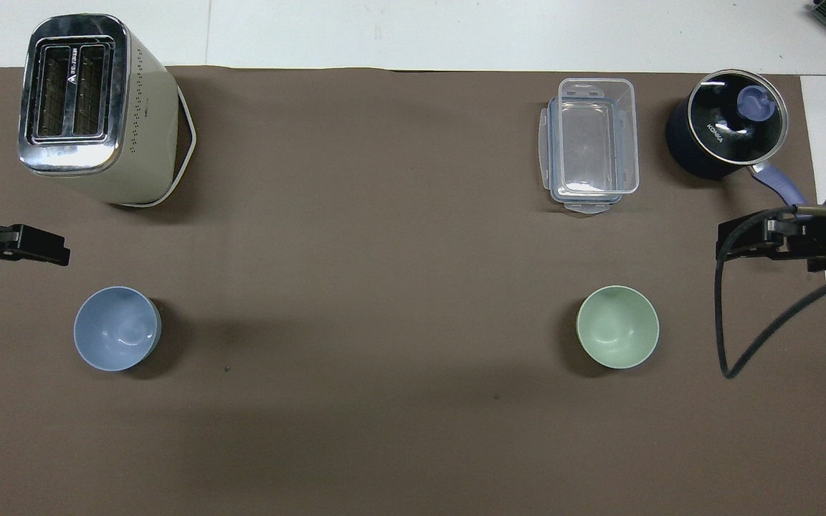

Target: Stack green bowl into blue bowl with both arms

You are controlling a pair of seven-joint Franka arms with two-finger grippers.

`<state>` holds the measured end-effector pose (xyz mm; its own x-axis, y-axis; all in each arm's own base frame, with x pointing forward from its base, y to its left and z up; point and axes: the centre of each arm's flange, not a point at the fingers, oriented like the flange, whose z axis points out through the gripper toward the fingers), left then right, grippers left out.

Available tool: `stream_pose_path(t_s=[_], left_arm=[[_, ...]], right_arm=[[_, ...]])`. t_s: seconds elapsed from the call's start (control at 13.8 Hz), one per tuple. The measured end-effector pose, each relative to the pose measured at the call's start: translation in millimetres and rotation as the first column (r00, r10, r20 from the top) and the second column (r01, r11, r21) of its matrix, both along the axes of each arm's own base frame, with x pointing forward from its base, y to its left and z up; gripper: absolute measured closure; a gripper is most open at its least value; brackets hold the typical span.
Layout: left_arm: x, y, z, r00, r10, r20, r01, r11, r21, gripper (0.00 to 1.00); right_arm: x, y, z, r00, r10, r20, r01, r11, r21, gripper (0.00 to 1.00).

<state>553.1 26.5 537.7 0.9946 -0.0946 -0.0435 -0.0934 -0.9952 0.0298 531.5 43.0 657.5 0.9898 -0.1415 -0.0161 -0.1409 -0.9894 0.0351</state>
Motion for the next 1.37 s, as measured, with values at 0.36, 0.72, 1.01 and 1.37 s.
stream_pose_path(t_s=[0.36, 0.72, 1.01, 1.37], left_arm=[[-5, 30, -40, 1.0, -0.011, 0.001, 0.011, 1.0, -0.003, 0.0], [-15, 41, -82, 1.0, 0.018, -0.015, -0.018, 1.0, -0.021, 0.0], [-32, 60, -133, 0.999, 0.035, -0.017, -0.036, 0.998, -0.055, 0.0], [-52, 64, -177, 0.999, 0.028, -0.019, -0.029, 0.997, -0.065, 0.0]], right_arm=[[0.0, 0, 0, 1.0, 0.0, 0.0, 0.0, 1.0, 0.0, 0.0], [0.1, -2, 0, 1.0, -0.003, -0.001, 0.003, 1.0, 0.0, 0.0], [0.2, -3, -1, 1.0, -0.005, -0.001, 0.005, 1.0, 0.0, 0.0], [0.3, -3, -1, 1.0, -0.006, -0.002, 0.006, 1.0, 0.0, 0.0]])
